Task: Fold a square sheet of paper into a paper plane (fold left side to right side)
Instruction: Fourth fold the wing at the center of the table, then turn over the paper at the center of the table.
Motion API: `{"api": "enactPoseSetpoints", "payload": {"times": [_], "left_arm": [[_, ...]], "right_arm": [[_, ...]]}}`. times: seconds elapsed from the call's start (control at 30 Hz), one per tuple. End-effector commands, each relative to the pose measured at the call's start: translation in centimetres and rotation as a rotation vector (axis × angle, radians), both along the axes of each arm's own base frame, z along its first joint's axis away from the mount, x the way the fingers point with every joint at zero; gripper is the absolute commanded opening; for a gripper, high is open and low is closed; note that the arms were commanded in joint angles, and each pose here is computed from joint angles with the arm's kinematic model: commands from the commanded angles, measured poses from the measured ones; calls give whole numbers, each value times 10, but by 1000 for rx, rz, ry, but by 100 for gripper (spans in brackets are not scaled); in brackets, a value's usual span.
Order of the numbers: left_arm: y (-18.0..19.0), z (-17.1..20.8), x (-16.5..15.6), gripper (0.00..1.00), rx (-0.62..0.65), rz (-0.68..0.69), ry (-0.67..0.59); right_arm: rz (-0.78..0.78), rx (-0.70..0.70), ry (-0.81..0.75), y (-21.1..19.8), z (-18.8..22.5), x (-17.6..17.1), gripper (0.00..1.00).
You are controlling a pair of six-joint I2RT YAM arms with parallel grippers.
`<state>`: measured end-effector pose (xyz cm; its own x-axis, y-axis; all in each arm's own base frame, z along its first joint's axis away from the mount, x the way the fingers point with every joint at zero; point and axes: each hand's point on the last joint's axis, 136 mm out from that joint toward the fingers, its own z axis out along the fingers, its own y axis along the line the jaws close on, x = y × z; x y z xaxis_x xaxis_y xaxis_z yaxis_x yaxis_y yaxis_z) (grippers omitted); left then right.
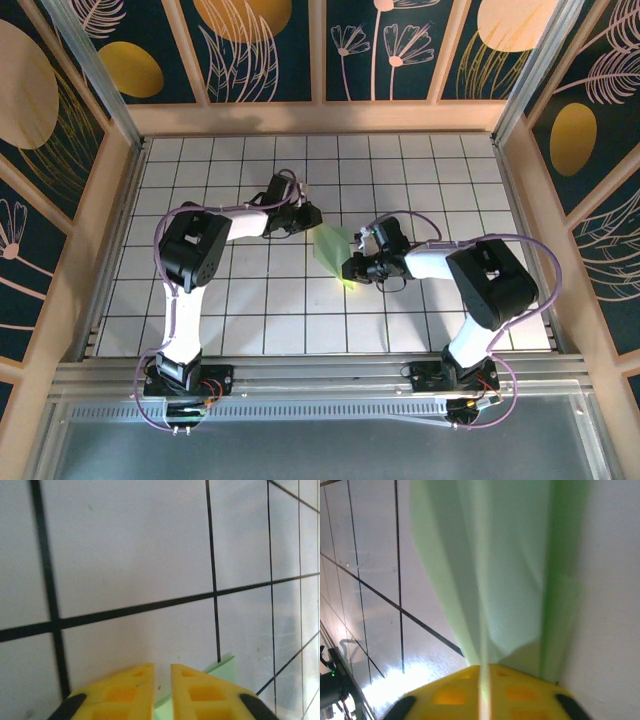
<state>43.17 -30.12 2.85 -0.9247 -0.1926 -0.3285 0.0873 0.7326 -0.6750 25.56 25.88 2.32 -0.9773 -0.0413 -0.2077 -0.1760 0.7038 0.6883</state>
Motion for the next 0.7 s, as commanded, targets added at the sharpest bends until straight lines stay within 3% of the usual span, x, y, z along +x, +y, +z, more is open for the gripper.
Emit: {"api": "enactPoseSetpoints", "payload": {"times": [0.0, 0.1, 0.2, 0.27, 0.43, 0.67], "left_arm": [[9, 52, 4, 21, -1, 8, -120], [17, 84, -8, 27, -31, 24, -176], [27, 106, -23, 32, -63, 52, -217], [33, 118, -33, 35, -86, 71, -238], [50, 112, -59, 40, -116, 123, -219], [59, 93, -73, 41, -97, 147, -174]], "right_arm": [[-32, 38, -168, 6, 55, 32, 26], [-56, 43, -303, -4, 90, 55, 42], [-85, -12, -376, -26, 94, 70, 55], [-76, -44, -371, -32, 83, 74, 56], [-9, -41, -295, -22, 54, 67, 50], [38, -42, -231, 1, 28, 61, 45]]}}
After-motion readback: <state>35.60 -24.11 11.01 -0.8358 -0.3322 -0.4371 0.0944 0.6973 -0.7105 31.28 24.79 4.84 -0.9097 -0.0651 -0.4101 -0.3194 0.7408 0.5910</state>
